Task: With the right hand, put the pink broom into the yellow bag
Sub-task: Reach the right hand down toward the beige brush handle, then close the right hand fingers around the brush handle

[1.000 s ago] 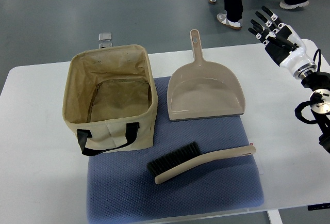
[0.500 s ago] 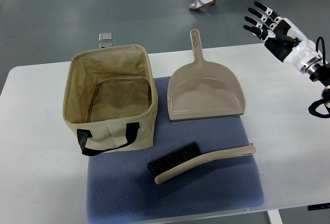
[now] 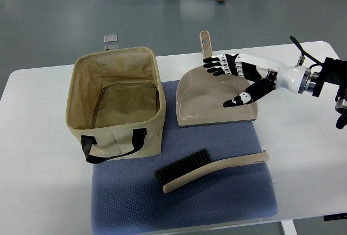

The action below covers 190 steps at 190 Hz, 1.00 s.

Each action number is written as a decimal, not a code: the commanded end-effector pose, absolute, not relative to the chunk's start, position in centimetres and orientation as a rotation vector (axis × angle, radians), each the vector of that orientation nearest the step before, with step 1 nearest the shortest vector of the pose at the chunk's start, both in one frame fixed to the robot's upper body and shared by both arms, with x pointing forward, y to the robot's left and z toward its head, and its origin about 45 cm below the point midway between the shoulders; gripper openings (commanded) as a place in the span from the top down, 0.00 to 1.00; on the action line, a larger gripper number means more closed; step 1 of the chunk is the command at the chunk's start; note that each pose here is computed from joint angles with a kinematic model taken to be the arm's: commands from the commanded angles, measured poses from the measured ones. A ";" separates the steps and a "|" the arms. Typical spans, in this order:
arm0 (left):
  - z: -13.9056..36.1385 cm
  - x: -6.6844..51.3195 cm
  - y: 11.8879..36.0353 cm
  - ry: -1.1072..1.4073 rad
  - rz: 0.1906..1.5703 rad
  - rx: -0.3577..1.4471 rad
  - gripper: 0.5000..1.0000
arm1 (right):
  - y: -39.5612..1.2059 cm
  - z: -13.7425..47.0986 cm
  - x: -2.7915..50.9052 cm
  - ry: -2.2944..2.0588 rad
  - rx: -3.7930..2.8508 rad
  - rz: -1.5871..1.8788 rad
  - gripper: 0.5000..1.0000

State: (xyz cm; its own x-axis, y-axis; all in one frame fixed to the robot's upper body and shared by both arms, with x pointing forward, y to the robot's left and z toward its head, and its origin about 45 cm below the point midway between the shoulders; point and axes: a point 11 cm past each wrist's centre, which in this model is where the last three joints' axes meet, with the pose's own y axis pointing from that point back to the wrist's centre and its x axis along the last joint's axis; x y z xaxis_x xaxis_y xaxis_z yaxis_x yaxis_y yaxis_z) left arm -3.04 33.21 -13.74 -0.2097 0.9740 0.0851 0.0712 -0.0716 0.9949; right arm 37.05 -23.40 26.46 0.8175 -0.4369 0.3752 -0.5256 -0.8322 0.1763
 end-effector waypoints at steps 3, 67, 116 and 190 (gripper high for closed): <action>-13.7 -3.0 33.2 1.376 1.396 1.207 0.00 | -21.2 26.2 35.1 -0.580 2.659 0.634 0.16; -13.7 -3.0 33.2 1.375 1.397 1.208 0.00 | -19.9 23.1 31.1 -0.234 2.373 0.939 0.16; -13.7 -3.0 33.2 1.377 1.397 1.206 0.00 | -20.2 21.9 29.7 -0.132 2.272 0.982 0.16; -13.7 -3.1 33.2 1.377 1.396 1.208 0.00 | -21.5 20.5 29.1 -0.122 2.187 1.024 0.31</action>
State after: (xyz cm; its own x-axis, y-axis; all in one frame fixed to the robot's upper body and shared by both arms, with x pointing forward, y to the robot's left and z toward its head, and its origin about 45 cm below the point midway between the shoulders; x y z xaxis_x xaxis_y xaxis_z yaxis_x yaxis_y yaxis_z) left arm -3.05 33.22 -13.74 -0.2097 0.9740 0.0857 0.0714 -0.0721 0.9948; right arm 29.57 -21.14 21.25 0.6845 0.1824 0.7059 -0.3619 -0.7555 0.5462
